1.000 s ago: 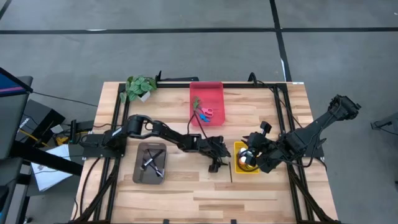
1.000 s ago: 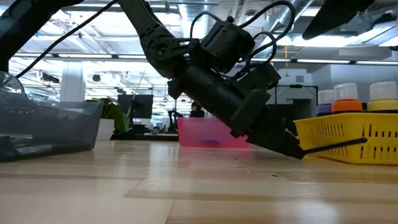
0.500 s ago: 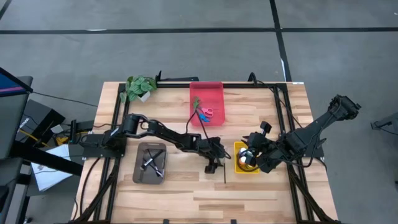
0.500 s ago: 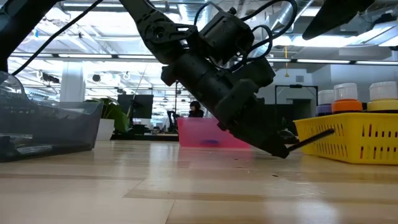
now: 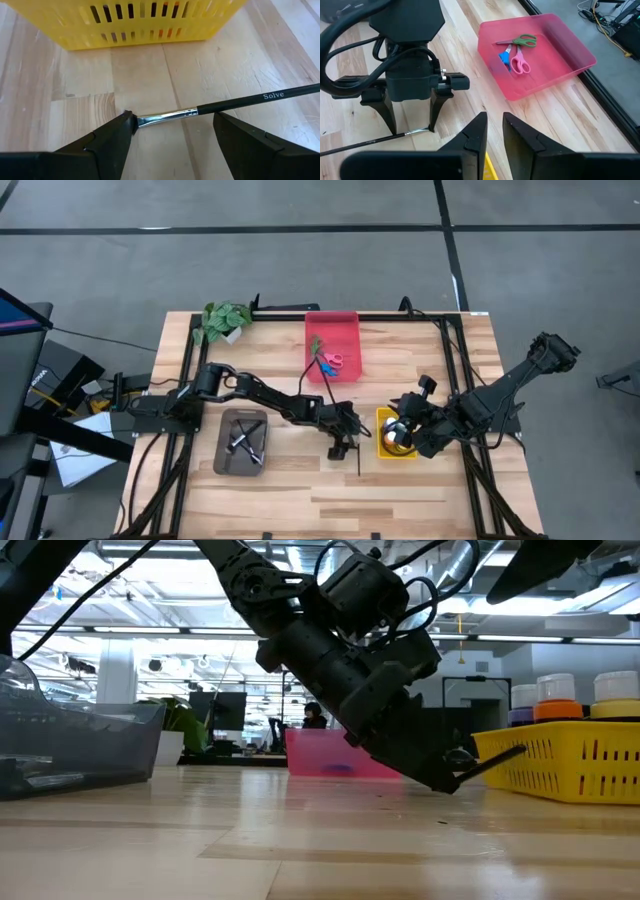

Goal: Pick & Place Paint Supplies
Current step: Put the black makeup brush into the black bin

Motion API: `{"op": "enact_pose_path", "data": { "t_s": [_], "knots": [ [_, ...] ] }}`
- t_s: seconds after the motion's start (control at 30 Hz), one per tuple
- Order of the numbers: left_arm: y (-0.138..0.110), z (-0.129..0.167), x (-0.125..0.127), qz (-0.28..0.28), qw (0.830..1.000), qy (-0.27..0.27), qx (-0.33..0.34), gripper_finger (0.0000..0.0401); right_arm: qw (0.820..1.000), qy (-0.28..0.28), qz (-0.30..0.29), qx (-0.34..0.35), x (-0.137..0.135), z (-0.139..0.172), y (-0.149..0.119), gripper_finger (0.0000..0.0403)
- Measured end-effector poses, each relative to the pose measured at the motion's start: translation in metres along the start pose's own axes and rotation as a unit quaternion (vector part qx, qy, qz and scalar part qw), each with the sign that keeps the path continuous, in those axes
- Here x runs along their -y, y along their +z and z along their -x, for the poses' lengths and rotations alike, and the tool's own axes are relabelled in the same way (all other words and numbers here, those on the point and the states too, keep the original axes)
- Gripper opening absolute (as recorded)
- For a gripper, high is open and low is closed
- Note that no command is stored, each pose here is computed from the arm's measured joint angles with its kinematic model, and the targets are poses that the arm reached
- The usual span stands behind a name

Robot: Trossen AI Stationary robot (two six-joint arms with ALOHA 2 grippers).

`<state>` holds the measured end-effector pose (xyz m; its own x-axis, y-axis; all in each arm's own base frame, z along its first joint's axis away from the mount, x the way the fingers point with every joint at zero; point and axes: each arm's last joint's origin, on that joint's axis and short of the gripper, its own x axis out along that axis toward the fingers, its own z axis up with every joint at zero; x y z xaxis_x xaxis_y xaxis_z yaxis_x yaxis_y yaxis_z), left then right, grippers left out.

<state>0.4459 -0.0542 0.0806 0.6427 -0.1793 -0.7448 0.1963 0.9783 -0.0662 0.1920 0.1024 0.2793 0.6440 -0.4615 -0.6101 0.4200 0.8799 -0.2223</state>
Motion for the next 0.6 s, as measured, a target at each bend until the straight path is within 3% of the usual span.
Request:
{"op": "enact_pose_path", "data": {
  "t_s": [0.6],
  "knots": [
    [0.011, 0.046, 0.011, 0.004, 0.998, -0.004, -0.066, 0.0273, 1.000, 0.009, 0.005, 0.004, -0.003, 0.003, -0.002, 0.0056]
  ]
}}
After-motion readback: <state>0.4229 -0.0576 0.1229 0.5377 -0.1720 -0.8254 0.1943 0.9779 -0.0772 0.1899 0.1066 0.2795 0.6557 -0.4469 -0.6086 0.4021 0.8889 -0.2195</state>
